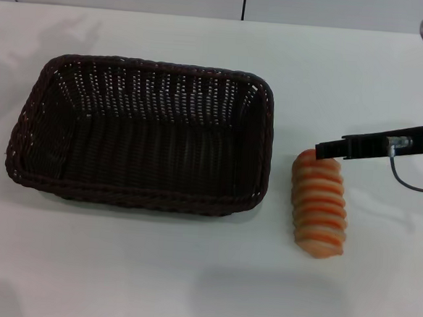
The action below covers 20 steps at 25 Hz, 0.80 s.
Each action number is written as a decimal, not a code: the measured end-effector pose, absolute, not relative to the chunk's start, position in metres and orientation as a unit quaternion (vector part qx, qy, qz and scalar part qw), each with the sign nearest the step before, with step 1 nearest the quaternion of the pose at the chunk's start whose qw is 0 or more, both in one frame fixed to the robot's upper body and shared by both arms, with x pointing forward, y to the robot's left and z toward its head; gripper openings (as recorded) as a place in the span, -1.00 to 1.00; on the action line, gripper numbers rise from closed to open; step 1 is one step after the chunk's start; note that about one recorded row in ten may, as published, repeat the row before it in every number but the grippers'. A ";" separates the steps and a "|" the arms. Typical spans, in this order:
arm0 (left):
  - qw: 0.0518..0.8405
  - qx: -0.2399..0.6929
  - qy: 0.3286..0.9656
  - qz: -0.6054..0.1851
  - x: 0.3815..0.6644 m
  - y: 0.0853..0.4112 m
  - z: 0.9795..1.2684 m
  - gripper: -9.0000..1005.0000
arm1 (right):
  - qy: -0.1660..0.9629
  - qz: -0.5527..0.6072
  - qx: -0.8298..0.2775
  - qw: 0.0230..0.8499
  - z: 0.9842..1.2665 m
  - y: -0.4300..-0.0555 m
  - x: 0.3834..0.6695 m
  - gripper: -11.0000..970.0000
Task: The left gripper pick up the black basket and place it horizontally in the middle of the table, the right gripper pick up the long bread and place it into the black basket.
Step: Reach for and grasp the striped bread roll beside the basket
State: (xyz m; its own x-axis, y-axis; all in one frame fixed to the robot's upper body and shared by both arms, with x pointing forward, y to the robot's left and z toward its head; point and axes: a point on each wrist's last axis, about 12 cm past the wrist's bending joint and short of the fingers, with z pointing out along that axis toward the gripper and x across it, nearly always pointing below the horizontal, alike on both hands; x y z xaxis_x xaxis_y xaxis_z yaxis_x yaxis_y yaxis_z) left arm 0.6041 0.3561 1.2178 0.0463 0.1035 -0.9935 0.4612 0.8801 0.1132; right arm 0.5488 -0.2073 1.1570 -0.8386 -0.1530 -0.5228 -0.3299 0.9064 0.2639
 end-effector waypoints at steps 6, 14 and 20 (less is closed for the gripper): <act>0.692 0.212 0.677 -0.130 0.604 0.355 1.219 -0.33 | 0.947 0.175 -0.133 0.236 1.152 -0.205 0.550 0.26; 0.693 0.212 0.677 -0.129 0.603 0.356 1.219 -0.32 | 0.949 0.177 -0.130 0.226 1.145 -0.206 0.552 0.26; 0.692 0.214 0.677 -0.128 0.603 0.356 1.219 -0.32 | 0.950 0.182 -0.135 0.215 1.138 -0.205 0.555 0.26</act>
